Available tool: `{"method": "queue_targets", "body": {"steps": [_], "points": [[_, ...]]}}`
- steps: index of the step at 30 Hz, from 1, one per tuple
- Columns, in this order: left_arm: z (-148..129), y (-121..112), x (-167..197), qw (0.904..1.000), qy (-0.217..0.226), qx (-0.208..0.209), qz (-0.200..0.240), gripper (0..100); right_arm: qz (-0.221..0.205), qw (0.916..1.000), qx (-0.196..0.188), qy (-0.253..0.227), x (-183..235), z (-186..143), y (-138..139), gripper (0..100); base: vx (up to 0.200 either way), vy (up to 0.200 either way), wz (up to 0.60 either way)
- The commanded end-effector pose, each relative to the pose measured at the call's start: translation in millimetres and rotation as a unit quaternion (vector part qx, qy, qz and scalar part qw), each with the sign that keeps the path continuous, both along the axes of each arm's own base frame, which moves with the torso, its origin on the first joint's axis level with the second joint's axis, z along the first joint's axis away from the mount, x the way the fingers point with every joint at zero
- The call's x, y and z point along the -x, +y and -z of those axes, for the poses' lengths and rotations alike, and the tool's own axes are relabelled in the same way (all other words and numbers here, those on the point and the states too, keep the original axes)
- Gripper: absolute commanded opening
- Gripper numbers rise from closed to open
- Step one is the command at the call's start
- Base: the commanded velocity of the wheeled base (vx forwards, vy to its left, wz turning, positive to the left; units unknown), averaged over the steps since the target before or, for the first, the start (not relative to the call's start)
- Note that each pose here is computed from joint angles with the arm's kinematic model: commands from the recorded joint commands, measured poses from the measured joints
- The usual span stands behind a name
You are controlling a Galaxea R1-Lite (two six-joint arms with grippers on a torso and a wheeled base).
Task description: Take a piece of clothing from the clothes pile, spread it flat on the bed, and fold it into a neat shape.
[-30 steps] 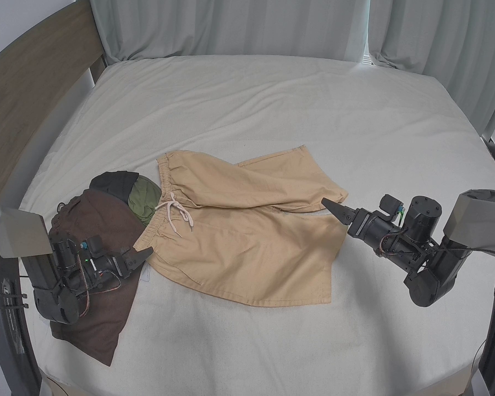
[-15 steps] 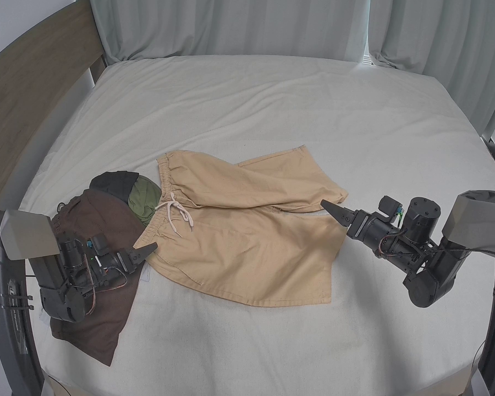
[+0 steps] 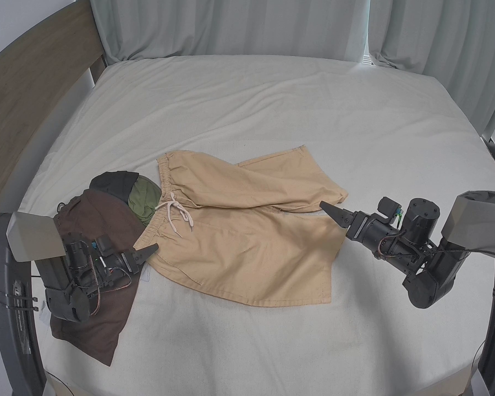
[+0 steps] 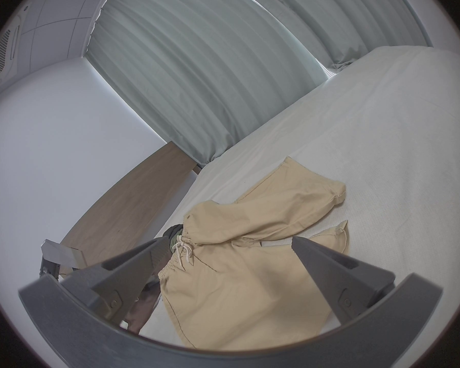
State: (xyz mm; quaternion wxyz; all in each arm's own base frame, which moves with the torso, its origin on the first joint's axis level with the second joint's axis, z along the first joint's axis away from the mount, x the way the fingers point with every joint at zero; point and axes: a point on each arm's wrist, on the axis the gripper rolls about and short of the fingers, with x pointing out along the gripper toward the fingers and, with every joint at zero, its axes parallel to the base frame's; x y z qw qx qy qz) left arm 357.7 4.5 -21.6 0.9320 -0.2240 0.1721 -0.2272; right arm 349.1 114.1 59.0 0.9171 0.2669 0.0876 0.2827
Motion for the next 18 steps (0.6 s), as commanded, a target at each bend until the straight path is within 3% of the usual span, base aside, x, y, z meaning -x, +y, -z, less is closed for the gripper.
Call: {"method": "queue_targets", "body": {"steps": [1,7,12,18], "points": [[3,0,-3,1.0,0.0,0.0,-0.001,0,-0.001,1.0,0.002,0.002,1,1,0,100,0.0,0.0,0.0],[5,1,-3,1.0,0.001,0.0,-0.001,0,-0.006,0.9998,0.008,0.014,8,5,0,100,0.0,0.0,0.0],[5,1,-3,1.0,0.002,0.0,-0.001,0,-0.038,0.9979,0.045,0.027,23,16,-1,100,0.0,0.0,0.0],[6,1,-2,1.0,0.004,0.0,-0.001,0,-0.091,0.9887,0.095,0.071,51,40,-11,100,0.0,0.0,0.0]]}}
